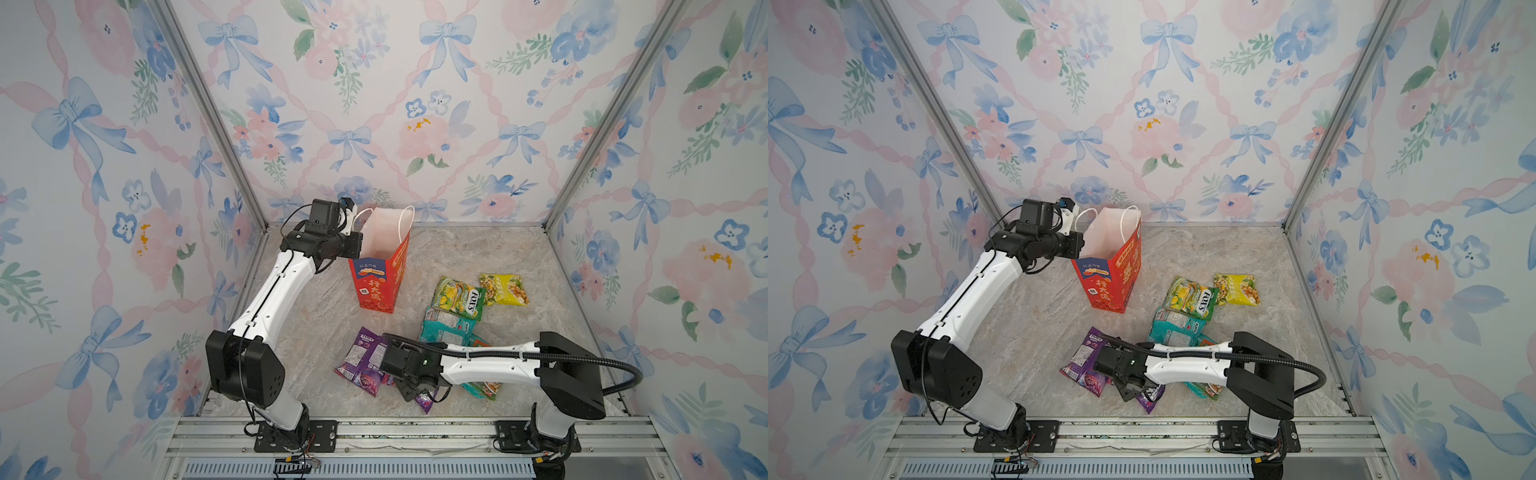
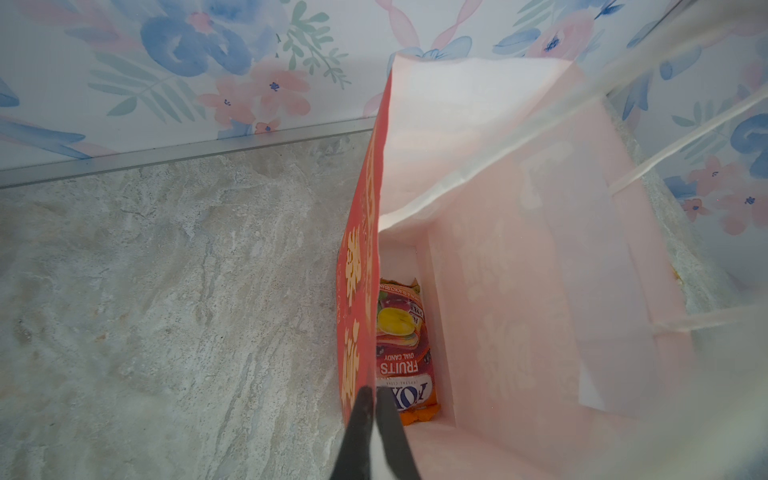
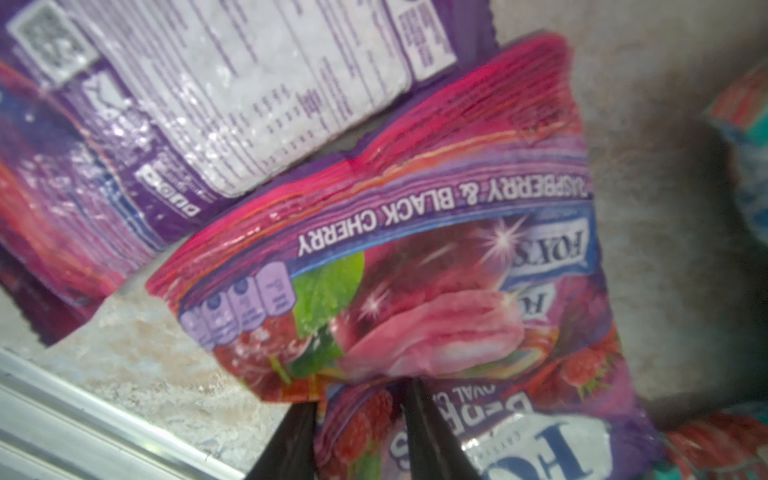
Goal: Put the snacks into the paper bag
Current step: 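Move the right gripper down to the purple raspberry Fox's bag and grasp it, then lift the raspberry bag with the right gripper and carry it above the paper bag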
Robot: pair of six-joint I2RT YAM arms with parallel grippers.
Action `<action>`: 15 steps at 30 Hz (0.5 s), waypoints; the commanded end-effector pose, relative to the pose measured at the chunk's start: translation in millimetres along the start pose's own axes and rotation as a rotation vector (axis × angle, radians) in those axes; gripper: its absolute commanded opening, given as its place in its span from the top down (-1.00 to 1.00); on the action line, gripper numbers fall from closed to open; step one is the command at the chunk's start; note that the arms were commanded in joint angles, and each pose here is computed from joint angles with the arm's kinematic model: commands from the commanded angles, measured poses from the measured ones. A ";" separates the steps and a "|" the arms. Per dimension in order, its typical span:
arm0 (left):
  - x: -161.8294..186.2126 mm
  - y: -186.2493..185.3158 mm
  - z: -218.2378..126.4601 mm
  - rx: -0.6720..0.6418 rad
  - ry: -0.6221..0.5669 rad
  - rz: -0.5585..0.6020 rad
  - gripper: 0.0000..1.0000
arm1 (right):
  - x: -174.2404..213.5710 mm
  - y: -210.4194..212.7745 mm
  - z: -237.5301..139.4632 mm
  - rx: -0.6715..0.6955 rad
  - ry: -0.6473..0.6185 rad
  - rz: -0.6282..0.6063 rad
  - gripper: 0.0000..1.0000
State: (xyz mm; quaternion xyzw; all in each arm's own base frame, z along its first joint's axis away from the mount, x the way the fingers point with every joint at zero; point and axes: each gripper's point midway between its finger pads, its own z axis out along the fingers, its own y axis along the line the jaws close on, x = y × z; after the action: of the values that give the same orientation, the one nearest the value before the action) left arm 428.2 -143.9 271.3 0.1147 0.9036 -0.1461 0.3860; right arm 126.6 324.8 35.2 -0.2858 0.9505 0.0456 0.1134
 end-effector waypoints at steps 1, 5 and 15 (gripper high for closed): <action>3.0 3.6 -1.9 -0.009 0.005 -0.004 1.00 | -4.8 -3.3 2.8 -0.031 -0.008 0.049 0.45; 3.0 3.9 -1.1 -0.008 0.006 -0.006 1.00 | -11.9 -3.9 -3.3 -0.047 -0.025 0.055 0.85; 2.4 3.9 -2.3 -0.009 0.004 -0.004 1.00 | -47.3 -8.2 -60.4 -0.122 -0.169 0.079 1.00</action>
State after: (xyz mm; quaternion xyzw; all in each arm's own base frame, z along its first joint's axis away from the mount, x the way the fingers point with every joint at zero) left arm 428.2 -143.9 271.3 0.1147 0.9036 -0.1461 0.3860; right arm 148.7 332.6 72.7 -0.2531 0.9501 0.1091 0.1458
